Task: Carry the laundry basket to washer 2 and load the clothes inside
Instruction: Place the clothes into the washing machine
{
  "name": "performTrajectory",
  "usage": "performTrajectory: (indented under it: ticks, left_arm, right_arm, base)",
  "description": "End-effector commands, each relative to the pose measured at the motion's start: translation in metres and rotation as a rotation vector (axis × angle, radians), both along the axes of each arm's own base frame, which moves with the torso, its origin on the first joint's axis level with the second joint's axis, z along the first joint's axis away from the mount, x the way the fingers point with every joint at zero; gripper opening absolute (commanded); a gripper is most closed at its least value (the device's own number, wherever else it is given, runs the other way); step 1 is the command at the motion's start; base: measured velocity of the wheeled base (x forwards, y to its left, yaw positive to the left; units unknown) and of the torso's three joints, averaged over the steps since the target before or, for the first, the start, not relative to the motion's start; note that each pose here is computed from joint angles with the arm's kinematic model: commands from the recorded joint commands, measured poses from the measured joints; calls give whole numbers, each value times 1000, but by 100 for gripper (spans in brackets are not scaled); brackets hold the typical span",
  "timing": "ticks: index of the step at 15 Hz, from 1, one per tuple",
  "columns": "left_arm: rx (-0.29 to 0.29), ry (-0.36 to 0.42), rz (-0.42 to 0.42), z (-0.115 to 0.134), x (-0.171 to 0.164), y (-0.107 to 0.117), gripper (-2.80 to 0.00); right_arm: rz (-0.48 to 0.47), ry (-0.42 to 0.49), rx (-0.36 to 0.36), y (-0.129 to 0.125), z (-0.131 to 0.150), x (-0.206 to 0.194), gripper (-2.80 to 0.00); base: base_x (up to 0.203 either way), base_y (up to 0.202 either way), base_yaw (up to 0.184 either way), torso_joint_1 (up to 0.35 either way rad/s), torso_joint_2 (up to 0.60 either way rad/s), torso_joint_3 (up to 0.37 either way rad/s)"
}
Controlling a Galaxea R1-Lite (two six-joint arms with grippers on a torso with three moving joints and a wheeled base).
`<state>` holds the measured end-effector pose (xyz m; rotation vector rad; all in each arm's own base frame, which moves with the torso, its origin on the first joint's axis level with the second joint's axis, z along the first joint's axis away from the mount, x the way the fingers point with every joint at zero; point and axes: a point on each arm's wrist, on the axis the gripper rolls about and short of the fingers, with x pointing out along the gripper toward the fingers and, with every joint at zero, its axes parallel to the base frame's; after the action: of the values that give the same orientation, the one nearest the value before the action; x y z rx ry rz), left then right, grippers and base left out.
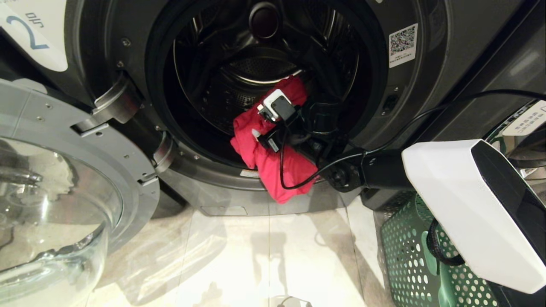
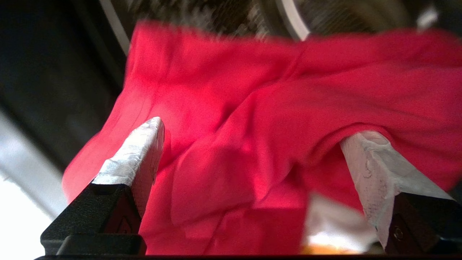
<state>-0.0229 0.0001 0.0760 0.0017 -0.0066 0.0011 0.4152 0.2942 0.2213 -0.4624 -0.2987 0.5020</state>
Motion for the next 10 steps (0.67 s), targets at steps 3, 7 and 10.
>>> performTrajectory:
  ticks: [3,7,10]
  left_arm:
    - [0,-1,0,0,0,0,-280]
    - [0,-1,0,0,0,0,-280]
    - [0,-1,0,0,0,0,-280]
  right_arm:
    - [-71,-7,34,-1,2,0,0]
    - [-52,-36,184,-2,18,-10,0]
    - [-38,-117,280,-7,33,-16,0]
  base:
    - [0,0,0,0,0,0]
    - [0,0,0,0,0,0]
    - [0,0,0,0,0,0]
